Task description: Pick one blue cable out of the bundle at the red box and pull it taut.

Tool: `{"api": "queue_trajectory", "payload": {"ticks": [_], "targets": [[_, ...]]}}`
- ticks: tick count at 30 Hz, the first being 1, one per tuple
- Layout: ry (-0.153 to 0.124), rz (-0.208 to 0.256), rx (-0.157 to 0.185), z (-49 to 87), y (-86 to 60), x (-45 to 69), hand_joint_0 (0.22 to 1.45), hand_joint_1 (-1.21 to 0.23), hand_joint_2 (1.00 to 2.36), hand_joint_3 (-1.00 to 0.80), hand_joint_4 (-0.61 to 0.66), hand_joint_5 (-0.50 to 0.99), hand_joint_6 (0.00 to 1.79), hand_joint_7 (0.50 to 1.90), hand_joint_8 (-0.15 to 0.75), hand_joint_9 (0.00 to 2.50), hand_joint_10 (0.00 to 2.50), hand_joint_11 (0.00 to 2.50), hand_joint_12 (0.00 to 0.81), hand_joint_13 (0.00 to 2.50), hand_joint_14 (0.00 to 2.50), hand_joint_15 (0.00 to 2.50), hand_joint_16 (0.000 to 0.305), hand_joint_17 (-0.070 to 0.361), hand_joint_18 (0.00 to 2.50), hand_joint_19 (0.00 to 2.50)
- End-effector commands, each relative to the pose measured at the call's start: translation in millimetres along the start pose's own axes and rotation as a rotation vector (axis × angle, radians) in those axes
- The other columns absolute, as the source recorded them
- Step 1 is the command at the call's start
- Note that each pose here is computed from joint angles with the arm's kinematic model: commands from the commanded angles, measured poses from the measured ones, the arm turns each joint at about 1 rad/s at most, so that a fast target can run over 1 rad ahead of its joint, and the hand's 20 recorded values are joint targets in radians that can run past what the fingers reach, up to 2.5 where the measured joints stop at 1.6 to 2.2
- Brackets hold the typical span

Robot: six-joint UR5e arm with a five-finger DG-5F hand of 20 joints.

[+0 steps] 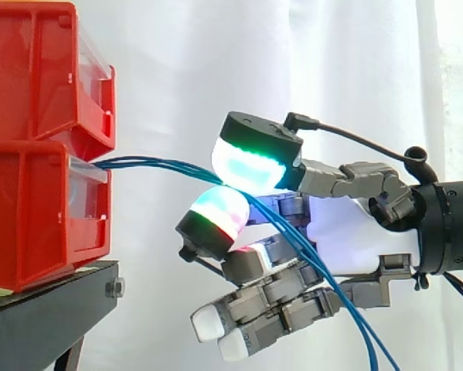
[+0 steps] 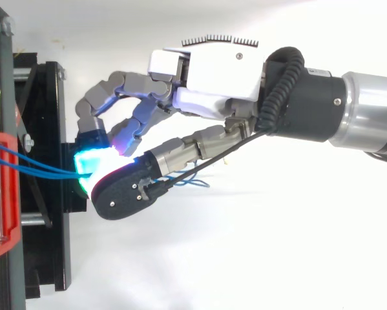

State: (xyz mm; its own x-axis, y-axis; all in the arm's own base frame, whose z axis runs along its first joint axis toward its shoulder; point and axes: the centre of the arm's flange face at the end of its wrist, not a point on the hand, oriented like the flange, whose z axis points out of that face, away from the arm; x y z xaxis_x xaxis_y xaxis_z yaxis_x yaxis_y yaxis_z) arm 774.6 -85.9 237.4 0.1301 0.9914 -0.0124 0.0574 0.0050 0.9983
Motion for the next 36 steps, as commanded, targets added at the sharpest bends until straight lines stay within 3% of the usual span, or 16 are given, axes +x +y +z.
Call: {"api": "queue_trajectory", "payload": {"ticks": [1,2,5,14,32,36], "targets": [[0.000,0.002,-0.001,0.1,0.2,0.4,0.80,-0.80,1.01,-0.38,-0.22,-0.20,0.98,1.38,0.152,0.96,0.01,1.12,0.346,0.67,0.01,0.46,0.046,0.105,0.56,0.32],[0.000,0.002,-0.001,0.1,0.2,0.4,0.82,-0.78,1.01,-0.43,-0.26,-0.20,0.98,1.43,0.154,0.95,0.01,1.09,0.344,0.66,0.02,0.46,0.046,0.104,0.54,0.33],[0.000,0.000,-0.001,0.1,0.2,0.4,0.85,-0.76,1.00,-0.50,-0.28,-0.21,0.99,1.40,0.142,0.91,0.01,1.02,0.336,0.63,0.01,0.43,0.045,0.102,0.52,0.32],[0.003,0.001,-0.001,0.1,0.2,2.8,0.82,-0.80,1.00,-0.50,-0.17,-0.24,1.00,1.02,0.125,0.84,0.01,1.03,0.328,0.63,0.01,0.39,0.045,0.101,0.58,0.22],[0.002,0.001,-0.001,0.1,0.2,2.7,0.57,-1.01,1.00,-0.50,-0.13,-0.26,0.98,0.99,0.124,0.78,0.01,1.01,0.340,0.62,0.01,0.41,0.046,0.104,0.59,0.24],[0.002,0.001,-0.001,0.1,0.2,2.7,0.55,-1.00,1.00,-0.50,-0.12,-0.26,0.98,0.98,0.130,0.79,0.01,1.01,0.344,0.63,0.01,0.40,0.047,0.105,0.59,0.25]]}}
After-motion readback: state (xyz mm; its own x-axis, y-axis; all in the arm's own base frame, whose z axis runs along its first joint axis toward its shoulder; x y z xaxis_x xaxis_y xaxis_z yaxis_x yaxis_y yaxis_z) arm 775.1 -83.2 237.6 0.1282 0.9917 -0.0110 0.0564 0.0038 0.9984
